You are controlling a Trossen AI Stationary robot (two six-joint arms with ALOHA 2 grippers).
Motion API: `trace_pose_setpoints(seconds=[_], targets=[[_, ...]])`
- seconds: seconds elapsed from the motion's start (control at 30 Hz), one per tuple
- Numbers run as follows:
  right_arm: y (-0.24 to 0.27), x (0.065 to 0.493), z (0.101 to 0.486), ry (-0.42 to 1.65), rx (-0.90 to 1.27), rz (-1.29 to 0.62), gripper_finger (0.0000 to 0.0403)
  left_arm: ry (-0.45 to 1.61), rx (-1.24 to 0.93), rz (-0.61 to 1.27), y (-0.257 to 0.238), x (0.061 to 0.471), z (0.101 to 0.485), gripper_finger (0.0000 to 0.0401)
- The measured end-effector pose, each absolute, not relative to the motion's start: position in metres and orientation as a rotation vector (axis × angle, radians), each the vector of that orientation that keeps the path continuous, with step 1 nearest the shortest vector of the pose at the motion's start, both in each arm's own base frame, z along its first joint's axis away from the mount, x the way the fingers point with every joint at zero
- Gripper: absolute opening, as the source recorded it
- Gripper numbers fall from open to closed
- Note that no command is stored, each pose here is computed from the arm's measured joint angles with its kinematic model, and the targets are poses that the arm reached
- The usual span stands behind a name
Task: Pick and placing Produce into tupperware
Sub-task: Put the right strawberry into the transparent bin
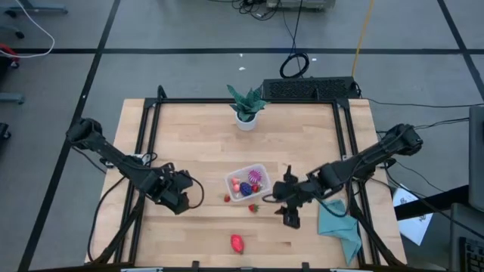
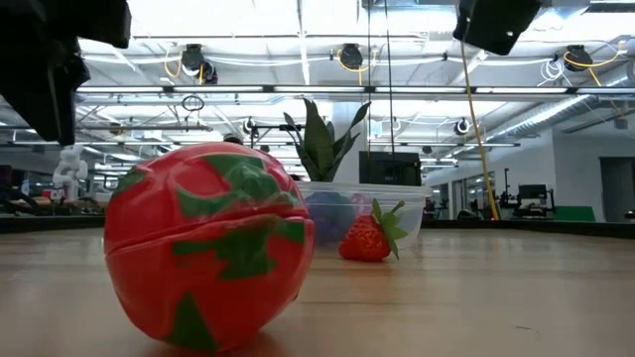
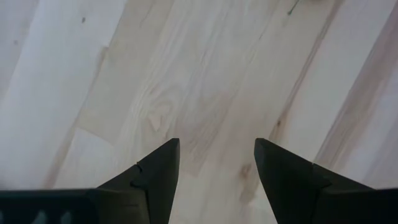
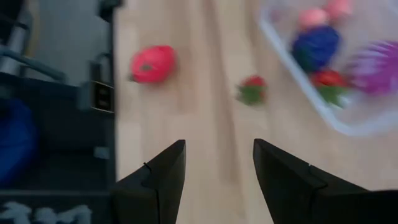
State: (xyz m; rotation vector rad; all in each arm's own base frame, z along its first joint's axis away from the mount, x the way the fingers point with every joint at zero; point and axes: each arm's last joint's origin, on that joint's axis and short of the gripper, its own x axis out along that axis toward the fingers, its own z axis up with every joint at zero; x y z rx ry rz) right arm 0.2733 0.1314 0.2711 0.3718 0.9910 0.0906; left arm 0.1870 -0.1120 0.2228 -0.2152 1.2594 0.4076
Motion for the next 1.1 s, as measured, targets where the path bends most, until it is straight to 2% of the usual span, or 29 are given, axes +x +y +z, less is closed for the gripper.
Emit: trace_pose_setpoints(seconds=[0.23,0.33,0.53,0.67,0.87,1.1], targets=[[0.161,0.292,0.258,0.877,0.354,0.212,0.0180,1.248,-0.181,0.400,-0.111,0.188,0.223,0.0214],[0.166,0.300,0.253,0.929,0.335,0.218,0.0180,1.244,-0.178,0.407,-0.109,0.188,0.224,0.0214],[0.170,0.319,0.252,1.191,0.219,0.111,0.0160,1.244,-0.179,0.411,-0.108,0.189,0.224,0.0214],[0.171,0.332,0.252,1.295,0.169,0.066,0.0148,1.243,-0.183,0.412,-0.108,0.189,0.224,0.0214],[0.172,0.354,0.235,1.336,0.224,0.114,0.0146,1.244,-0.180,0.410,-0.108,0.189,0.224,0.0214],[0.178,0.375,0.220,1.241,0.242,0.211,0.0146,1.248,-0.166,0.400,-0.108,0.189,0.223,0.0214]])
